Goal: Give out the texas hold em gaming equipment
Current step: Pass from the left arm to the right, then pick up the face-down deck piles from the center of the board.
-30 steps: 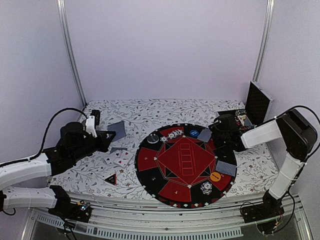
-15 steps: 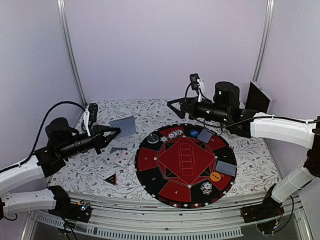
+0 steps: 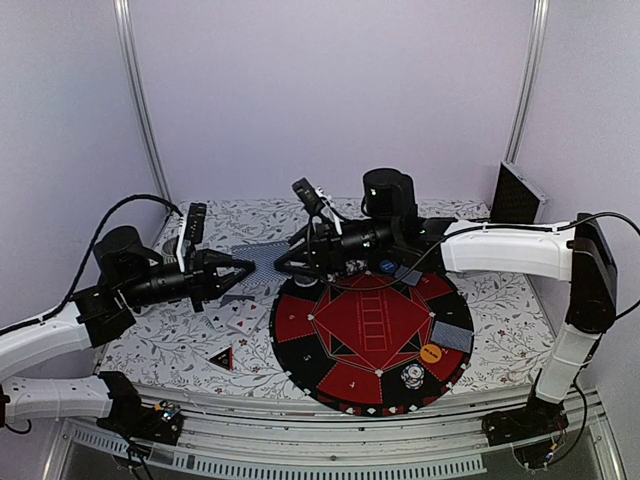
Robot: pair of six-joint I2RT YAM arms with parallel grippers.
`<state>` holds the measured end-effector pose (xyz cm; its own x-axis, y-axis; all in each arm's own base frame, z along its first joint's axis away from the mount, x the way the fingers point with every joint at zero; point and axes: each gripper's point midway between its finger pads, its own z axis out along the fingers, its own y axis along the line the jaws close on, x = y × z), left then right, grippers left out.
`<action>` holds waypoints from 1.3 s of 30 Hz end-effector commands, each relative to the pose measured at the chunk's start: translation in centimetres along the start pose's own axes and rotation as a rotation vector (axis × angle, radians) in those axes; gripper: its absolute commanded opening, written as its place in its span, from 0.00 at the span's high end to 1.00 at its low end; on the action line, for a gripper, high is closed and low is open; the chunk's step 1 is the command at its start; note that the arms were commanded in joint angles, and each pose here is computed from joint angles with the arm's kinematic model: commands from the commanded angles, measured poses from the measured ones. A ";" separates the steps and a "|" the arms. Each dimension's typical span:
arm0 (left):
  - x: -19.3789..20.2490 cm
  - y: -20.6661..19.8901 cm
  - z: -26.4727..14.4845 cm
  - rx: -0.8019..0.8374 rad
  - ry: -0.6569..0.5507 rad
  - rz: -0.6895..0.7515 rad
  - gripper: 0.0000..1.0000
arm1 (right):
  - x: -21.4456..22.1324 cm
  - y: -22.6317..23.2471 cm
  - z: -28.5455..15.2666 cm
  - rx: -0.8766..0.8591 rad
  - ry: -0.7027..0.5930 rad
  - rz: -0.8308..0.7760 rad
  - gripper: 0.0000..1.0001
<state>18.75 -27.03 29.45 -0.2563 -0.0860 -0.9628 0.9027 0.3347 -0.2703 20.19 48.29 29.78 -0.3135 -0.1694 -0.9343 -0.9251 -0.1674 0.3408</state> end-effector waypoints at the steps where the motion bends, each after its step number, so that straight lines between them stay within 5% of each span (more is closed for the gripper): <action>1: -0.8 -1.3 0.5 0.054 -0.010 0.005 1.00 | -0.7 1.8 0.5 -0.106 -0.003 -0.026 0.77; 2: -0.7 -1.3 0.5 0.058 -0.006 0.004 1.00 | -0.6 1.6 0.5 -0.098 -0.003 -0.021 0.93; 3: -0.6 -1.4 0.6 0.061 -0.001 0.003 1.00 | -0.5 1.4 0.5 -0.083 -0.005 -0.016 0.97; 7: 0.1 -0.9 0.8 0.039 0.033 -0.011 1.00 | -0.8 -0.3 -1.3 0.017 -0.030 0.013 0.98; 10: 1.1 1.7 1.2 -0.092 0.080 -0.066 0.38 | -0.4 -1.9 -3.4 0.101 -0.046 0.078 0.98; 13: 2.3 4.2 1.6 -0.227 0.164 -0.116 0.04 | 0.3 -3.7 -6.2 0.213 -0.069 0.147 0.98; 18: 5.1 9.6 0.7 -0.505 0.320 -0.196 0.02 | 2.5 -5.5 -11.6 0.373 -0.087 0.244 0.98; 25: 10.3 17.8 -1.4 -0.843 0.679 -0.237 0.02 | 3.3 -6.4 -14.2 0.491 -0.025 0.182 0.98; 32: 18.2 21.3 -3.1 -0.866 0.982 -0.362 0.02 | 4.9 -5.6 -14.6 0.468 0.006 0.163 0.98; 39: 22.1 21.4 -3.8 -0.832 1.102 -0.369 0.02 | 5.7 -4.6 -15.3 0.466 0.012 0.149 0.98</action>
<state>31.94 -18.55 2.84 -0.9155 0.2945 -0.2741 0.3196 0.9462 -0.0507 26.49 34.12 23.99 -0.4842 -0.1704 -0.8582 -0.8517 0.3162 0.4178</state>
